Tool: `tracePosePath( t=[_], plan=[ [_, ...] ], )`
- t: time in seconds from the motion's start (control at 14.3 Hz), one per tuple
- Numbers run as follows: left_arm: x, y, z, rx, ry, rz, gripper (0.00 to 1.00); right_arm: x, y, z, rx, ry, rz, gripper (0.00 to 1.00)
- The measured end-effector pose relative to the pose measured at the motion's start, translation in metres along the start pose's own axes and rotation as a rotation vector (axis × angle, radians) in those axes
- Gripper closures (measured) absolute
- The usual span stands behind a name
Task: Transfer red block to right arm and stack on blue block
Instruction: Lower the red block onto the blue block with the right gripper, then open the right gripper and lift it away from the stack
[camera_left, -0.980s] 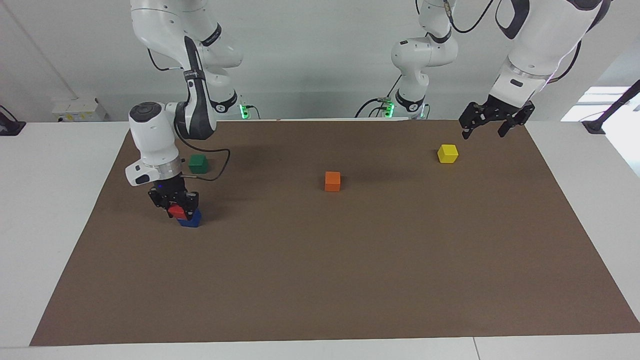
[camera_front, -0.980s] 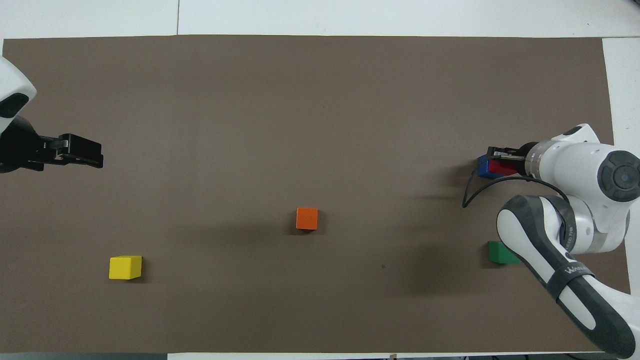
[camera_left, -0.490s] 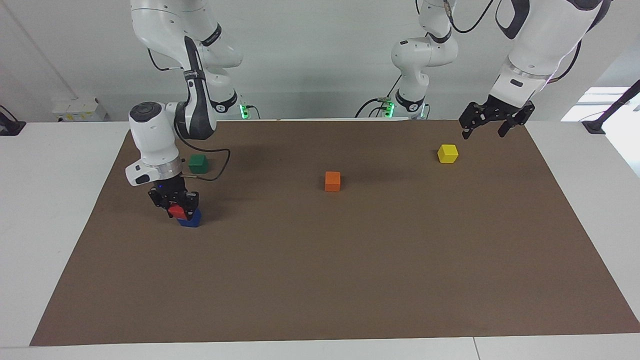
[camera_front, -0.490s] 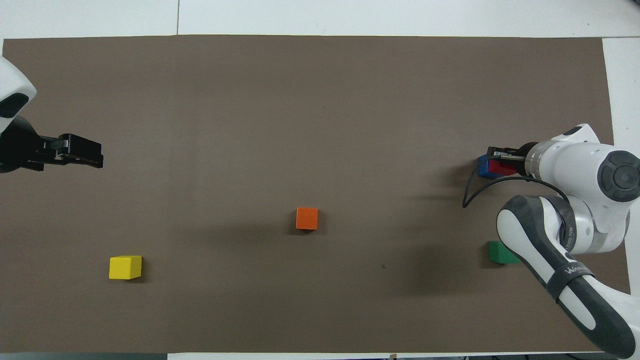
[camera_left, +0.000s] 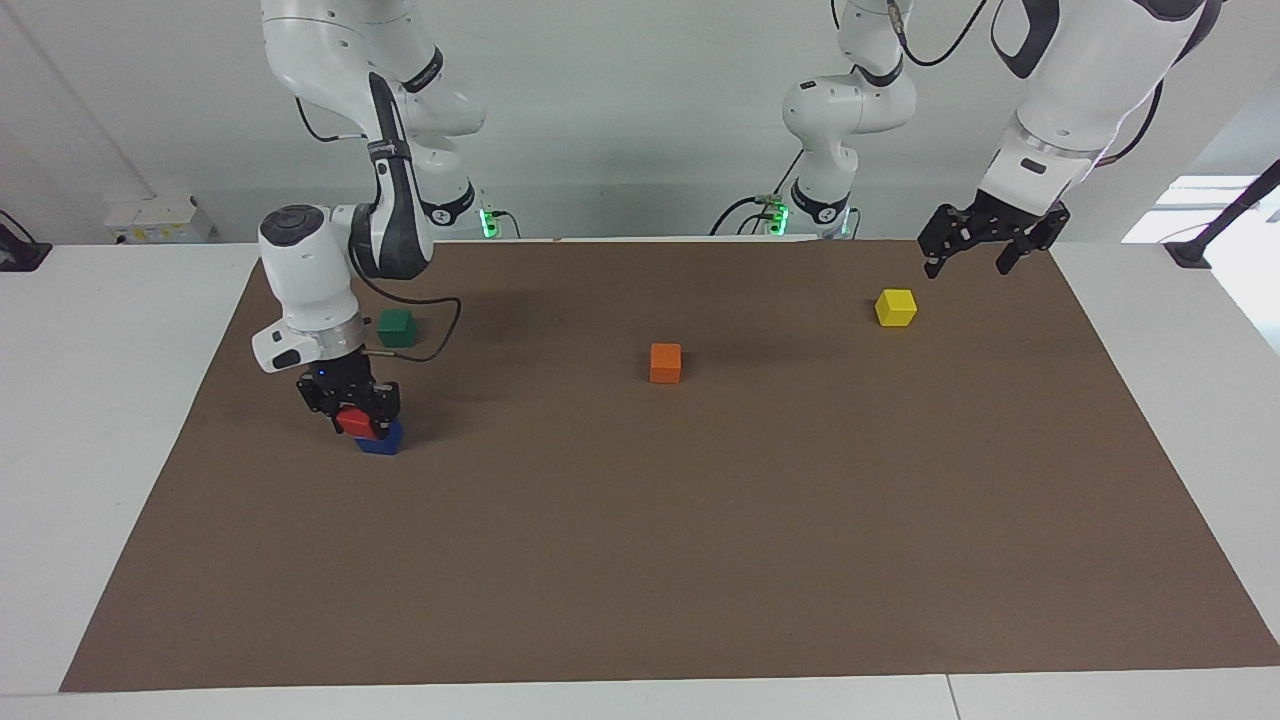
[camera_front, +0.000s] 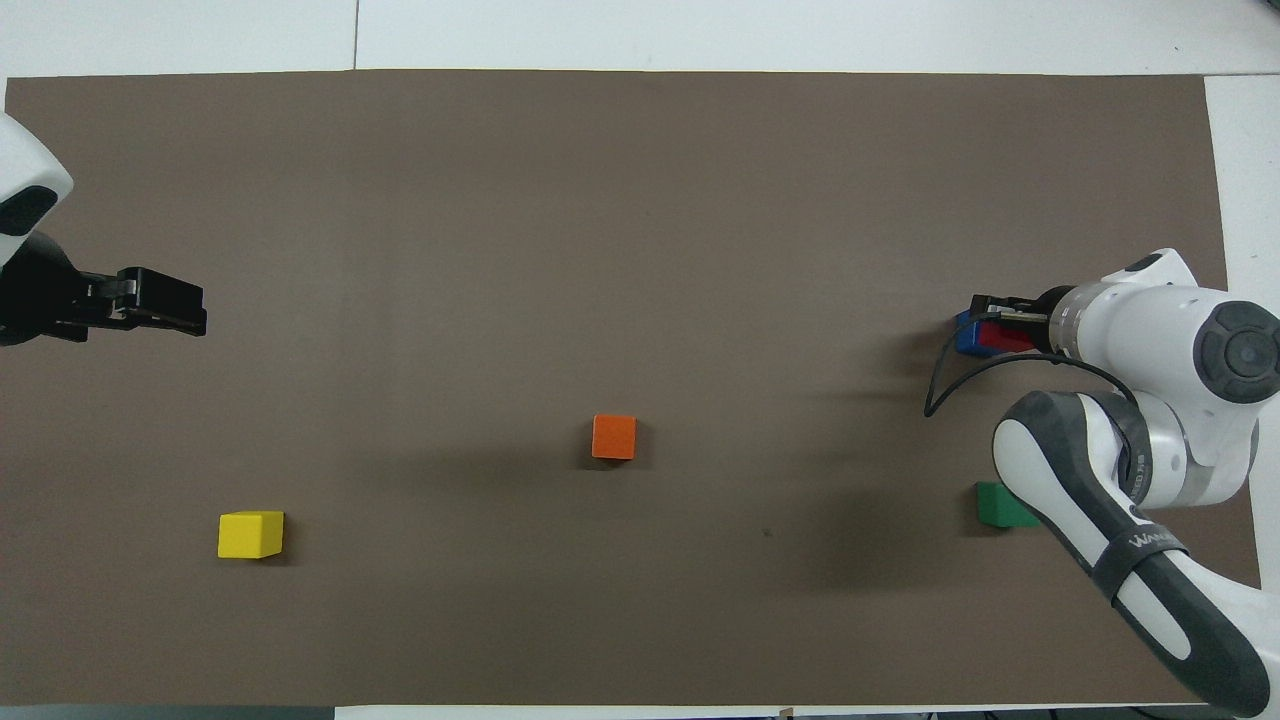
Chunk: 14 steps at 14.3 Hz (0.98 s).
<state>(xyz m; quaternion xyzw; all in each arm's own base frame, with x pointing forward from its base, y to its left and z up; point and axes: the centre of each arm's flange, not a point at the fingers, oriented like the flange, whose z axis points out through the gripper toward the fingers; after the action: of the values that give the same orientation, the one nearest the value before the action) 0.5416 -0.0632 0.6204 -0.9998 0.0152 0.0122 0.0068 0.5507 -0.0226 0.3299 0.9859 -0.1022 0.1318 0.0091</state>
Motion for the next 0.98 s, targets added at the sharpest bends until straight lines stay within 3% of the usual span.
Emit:
tracePosePath(
  t=[0.14, 0.63, 0.98],
  plan=[
    [0.0, 0.0, 0.0, 0.0, 0.0, 0.0, 0.0, -0.002, 0.0, 0.002, -0.002, -0.012, -0.002, 0.0],
    [0.0, 0.0, 0.0, 0.0, 0.0, 0.0, 0.0, 0.003, -0.001, -0.003, -0.015, -0.039, -0.014, 0.0],
    [0.0, 0.0, 0.0, 0.0, 0.0, 0.0, 0.0, 0.048, -0.004, -0.064, -0.054, -0.13, -0.066, 0.0]
  ],
)
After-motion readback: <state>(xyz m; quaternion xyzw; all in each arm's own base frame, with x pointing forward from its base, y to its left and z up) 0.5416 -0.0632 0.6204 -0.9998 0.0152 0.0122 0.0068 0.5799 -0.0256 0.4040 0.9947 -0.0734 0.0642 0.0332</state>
